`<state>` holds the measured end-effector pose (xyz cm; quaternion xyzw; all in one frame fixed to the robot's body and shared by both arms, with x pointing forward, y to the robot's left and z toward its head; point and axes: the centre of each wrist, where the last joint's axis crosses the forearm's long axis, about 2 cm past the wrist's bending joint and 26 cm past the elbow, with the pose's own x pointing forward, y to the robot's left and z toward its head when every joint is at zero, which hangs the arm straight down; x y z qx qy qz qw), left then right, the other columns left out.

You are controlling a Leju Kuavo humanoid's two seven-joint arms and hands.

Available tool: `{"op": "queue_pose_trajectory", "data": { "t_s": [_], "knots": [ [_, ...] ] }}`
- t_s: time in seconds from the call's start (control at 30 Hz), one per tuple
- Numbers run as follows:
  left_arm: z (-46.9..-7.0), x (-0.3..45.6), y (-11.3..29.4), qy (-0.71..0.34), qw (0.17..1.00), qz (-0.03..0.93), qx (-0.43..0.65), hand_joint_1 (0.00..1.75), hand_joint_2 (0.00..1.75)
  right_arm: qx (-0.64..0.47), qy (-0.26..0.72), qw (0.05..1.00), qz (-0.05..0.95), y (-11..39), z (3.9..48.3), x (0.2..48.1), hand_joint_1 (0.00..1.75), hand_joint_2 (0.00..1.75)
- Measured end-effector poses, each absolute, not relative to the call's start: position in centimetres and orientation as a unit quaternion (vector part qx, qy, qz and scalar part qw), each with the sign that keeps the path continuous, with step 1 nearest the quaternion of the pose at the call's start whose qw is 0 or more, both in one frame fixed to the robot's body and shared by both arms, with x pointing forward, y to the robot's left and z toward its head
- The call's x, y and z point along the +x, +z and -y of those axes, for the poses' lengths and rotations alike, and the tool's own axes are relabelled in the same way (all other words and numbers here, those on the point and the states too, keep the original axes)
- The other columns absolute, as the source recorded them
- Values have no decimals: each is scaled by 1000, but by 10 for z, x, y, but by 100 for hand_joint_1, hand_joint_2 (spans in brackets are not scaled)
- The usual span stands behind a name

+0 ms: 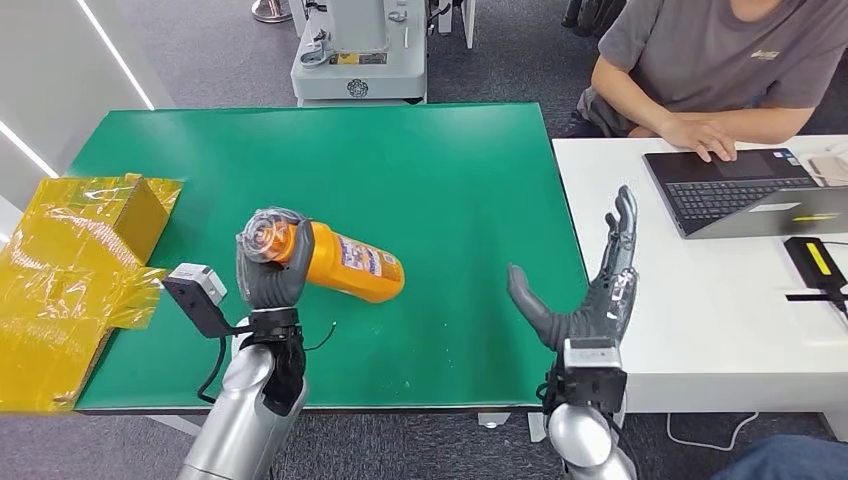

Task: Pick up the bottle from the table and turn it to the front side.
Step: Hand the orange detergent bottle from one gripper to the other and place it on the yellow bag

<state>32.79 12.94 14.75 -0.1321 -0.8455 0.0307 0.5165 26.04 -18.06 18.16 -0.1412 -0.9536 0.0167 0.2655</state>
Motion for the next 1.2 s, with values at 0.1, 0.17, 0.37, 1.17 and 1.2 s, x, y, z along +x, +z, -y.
{"op": "queue_pose_trajectory", "data": {
  "t_s": [0.1, 0.17, 0.37, 1.17, 1.2],
  "knots": [
    [-150, 333, 158, 24, 491, 867, -77, 175, 175, -141, -5, 274, 951, 178, 179, 246, 0, 175],
    [-164, 337, 167, 17, 472, 881, -35, 175, 175, -141, -18, 283, 948, 176, 180, 238, 0, 175],
    [-209, 342, 191, -28, 419, 904, 84, 175, 175, -150, -43, 302, 940, 171, 183, 226, 0, 175],
    [-313, 425, 210, -460, 338, 669, 475, 175, 175, -191, -62, 373, 906, 153, 199, 197, 0, 175],
    [-315, 427, 208, -477, 333, 653, 485, 175, 175, -192, -61, 374, 905, 153, 199, 196, 0, 175]
  ]
}}
